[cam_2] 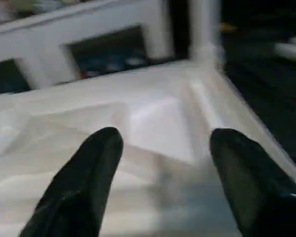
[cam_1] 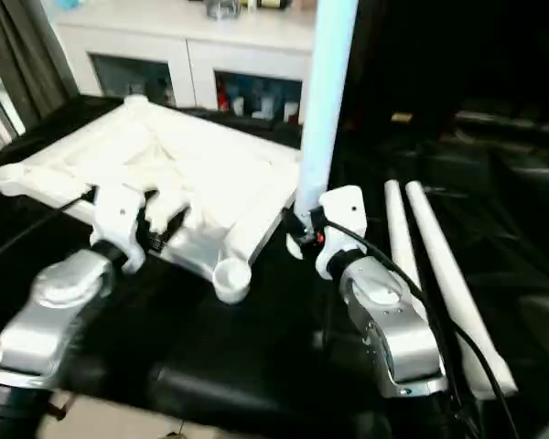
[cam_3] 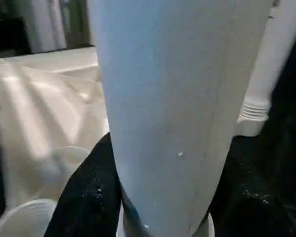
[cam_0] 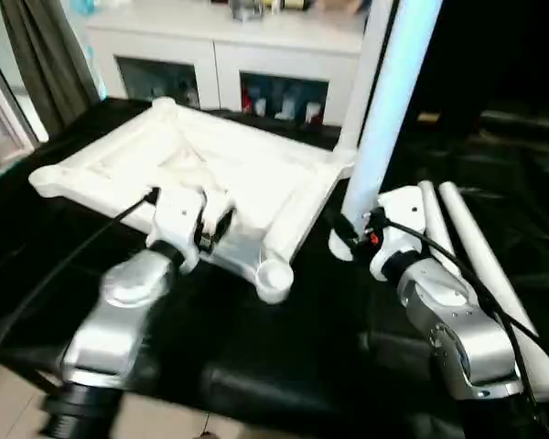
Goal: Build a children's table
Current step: Pick table leg
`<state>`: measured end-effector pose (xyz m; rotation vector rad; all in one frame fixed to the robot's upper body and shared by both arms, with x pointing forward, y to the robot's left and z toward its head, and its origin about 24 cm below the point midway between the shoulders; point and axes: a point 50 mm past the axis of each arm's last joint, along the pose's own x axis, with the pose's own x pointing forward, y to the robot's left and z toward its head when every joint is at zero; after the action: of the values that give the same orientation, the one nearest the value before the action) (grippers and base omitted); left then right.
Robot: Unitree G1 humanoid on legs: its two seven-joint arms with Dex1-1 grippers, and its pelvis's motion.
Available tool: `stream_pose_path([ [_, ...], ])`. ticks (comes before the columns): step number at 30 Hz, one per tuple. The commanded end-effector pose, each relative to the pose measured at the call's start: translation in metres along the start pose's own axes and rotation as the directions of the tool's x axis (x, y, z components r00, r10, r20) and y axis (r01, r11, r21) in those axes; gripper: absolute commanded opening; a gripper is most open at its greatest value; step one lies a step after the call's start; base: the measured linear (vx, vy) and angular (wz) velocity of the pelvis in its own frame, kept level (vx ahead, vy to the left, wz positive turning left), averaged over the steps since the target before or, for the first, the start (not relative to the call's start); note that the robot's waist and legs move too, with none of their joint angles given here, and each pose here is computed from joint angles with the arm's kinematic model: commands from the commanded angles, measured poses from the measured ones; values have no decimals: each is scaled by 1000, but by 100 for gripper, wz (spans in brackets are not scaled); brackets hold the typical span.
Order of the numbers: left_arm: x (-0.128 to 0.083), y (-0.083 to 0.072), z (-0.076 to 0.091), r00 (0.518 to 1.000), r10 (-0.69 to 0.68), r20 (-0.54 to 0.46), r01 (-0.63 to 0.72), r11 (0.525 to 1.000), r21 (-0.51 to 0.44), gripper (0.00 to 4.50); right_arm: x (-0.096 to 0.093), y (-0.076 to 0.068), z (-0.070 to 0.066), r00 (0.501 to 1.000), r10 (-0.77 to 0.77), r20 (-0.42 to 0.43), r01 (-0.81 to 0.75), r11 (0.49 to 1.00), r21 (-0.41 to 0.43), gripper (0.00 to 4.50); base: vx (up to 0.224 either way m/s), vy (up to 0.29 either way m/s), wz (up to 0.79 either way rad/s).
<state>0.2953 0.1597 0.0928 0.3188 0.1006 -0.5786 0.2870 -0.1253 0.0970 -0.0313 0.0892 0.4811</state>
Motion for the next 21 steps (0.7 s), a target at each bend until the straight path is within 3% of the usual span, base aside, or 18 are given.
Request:
stream_pose_path([
  [1, 4, -4, 0, 973, -221, -64, 227, 965, 128, 376, -1, 0, 10, 997, 77, 27, -77, 997, -5, 191, -106, 6, -1],
  [3, 5, -3, -2, 960, -261, -99, 275, 946, 172, 384, -2, 0, 11, 995, 94, 26, -94, 996, -7, 191, -102, 7, -1],
  [5, 9, 0, -5, 921, -344, -185, 385, 880, 277, 393, -4, 0, 13, 989, 143, 27, -142, 990, -23, 191, -83, 14, -1],
  [7, 15, 2, -5, 879, -398, -263, 469, 821, 325, 429, -5, -1, 13, 986, 166, 13, -165, 986, -34, 191, -71, 15, -3],
  [10, 29, 6, -5, 851, -395, -346, 513, 766, 388, 434, -7, -6, 12, 985, 172, -9, -172, 982, -73, 191, -60, 11, -2],
  [16, 53, 13, -9, 858, -319, -403, 494, 727, 477, 434, -7, -13, 13, 987, 162, -17, -163, 981, -103, 191, -9, 2, -1],
  [21, 64, 18, -16, 851, -289, -438, 489, 740, 462, 434, -7, -15, 14, 984, 174, -26, -176, 977, -119, 191, 0, 0, 0],
])
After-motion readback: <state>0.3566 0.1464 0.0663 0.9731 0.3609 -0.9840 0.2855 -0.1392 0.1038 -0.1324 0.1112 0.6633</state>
